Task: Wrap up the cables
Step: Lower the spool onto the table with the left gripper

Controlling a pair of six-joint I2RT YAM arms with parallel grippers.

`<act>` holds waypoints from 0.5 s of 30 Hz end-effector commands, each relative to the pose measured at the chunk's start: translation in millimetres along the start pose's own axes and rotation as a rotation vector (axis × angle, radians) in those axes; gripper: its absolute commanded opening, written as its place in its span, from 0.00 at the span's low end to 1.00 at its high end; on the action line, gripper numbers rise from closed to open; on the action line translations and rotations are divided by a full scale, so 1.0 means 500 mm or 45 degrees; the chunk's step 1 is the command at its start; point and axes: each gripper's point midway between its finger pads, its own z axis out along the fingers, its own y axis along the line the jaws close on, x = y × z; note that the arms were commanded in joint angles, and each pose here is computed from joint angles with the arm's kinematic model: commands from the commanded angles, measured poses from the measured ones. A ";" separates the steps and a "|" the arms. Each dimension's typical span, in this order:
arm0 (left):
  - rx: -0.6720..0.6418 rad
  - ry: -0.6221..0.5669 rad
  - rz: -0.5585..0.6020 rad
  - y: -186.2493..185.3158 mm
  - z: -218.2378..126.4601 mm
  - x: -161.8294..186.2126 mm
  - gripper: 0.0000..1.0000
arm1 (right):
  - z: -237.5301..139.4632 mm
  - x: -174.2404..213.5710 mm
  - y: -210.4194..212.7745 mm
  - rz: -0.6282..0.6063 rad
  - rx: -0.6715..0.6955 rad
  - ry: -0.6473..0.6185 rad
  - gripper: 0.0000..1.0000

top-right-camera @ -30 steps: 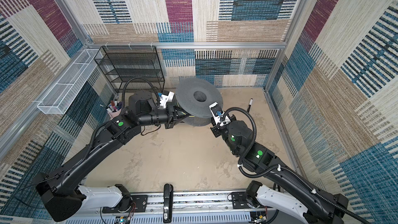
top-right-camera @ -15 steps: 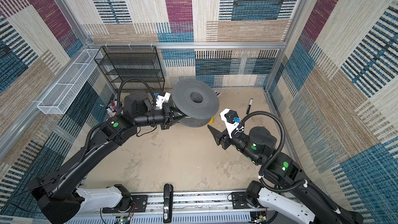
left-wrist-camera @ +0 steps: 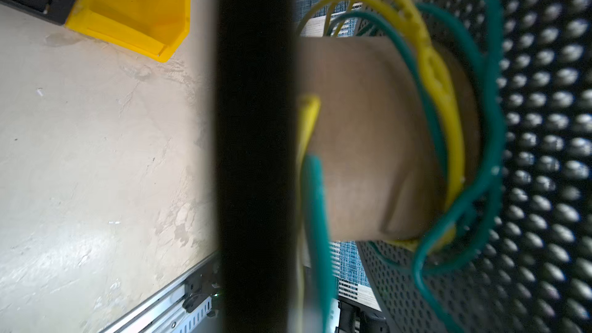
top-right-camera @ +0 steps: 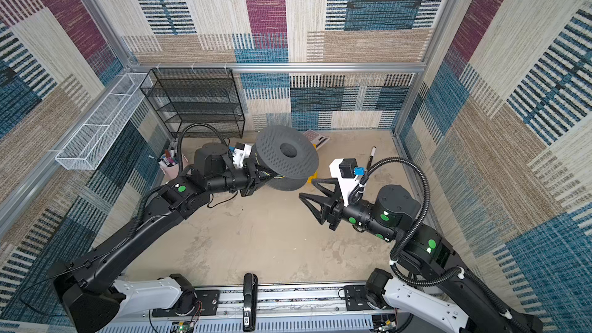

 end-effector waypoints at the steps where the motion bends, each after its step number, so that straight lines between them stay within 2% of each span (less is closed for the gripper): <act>1: 0.290 0.154 0.197 -0.072 0.014 0.021 0.00 | 0.014 0.015 -0.045 0.100 0.172 0.077 0.61; 4: 0.276 0.260 0.282 -0.025 0.028 0.053 0.00 | 0.027 0.004 -0.040 0.098 0.163 0.086 0.63; 8: 0.147 0.318 0.360 0.068 0.030 0.081 0.00 | 0.057 -0.003 -0.045 0.083 0.177 0.112 0.64; 10: 0.095 0.344 0.353 0.116 0.032 0.094 0.00 | 0.092 0.012 -0.053 0.072 0.163 0.176 0.66; 13: 0.092 0.405 0.332 0.175 0.044 0.122 0.00 | 0.149 0.049 -0.061 0.130 -0.013 0.269 0.66; 15: 0.101 0.469 0.306 0.213 0.056 0.144 0.00 | 0.182 0.066 -0.075 0.218 -0.140 0.301 0.60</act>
